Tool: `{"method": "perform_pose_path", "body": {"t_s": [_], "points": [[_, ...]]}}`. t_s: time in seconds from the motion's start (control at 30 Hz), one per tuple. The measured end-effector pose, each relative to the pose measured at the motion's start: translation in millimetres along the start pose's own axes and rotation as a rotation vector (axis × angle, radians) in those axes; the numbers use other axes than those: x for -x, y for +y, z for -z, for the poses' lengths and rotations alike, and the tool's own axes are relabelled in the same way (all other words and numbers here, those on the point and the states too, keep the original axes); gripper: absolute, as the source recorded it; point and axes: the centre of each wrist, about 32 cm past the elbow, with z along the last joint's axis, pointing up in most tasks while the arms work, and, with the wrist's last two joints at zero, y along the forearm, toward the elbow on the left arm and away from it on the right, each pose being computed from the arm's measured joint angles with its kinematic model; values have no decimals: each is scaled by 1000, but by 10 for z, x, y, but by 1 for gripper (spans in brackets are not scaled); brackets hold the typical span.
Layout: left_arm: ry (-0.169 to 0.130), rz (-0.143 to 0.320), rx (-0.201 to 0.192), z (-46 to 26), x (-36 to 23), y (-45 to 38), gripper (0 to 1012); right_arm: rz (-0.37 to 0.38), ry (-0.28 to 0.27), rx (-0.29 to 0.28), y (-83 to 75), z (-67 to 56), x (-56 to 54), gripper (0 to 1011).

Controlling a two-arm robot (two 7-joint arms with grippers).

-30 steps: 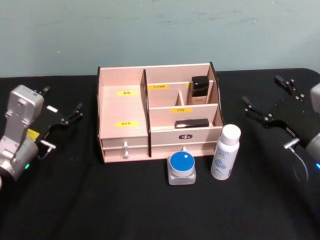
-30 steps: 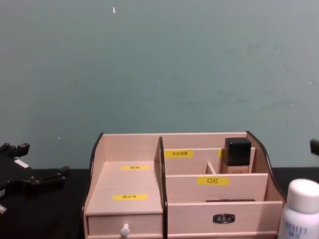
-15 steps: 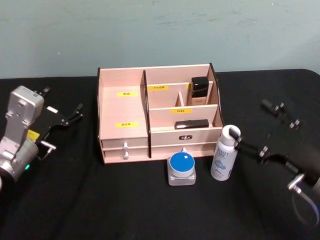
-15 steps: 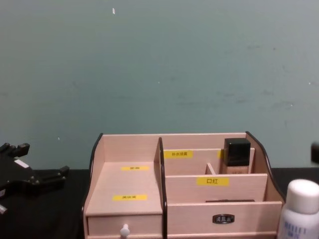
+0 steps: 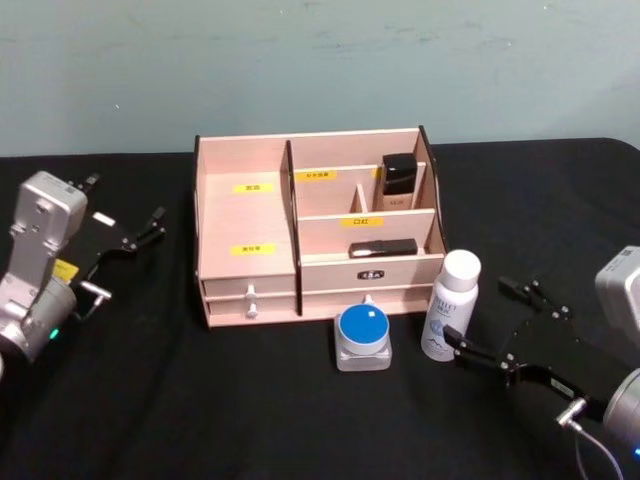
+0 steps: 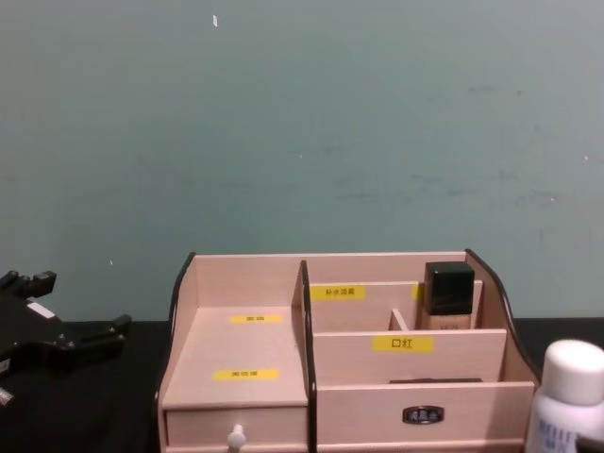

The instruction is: Pick up the facial cleanser and watermelon frost from the table and place them into the tiered storage box.

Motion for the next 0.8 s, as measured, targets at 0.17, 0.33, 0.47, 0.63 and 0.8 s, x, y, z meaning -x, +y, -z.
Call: {"method": "perform_pose_path", "body": {"t_s": [0.17, 0.33, 0.47, 0.63, 0.8], "points": [[0, 0, 0, 0, 0, 0, 1010, -2, 36, 29, 89, 96, -41, 1002], [0, 0, 0, 0, 0, 0, 1010, -9, 52, 31, 174, 146, -72, 1002], [0, 0, 0, 0, 0, 0, 1010, -17, 66, 23, 285, 187, -99, 1002], [0, 0, 0, 0, 0, 0, 1010, -21, 75, 13, 418, 221, -131, 1002], [0, 0, 0, 0, 0, 0, 1010, -21, 74, -2, 521, 218, -161, 1002]]}}
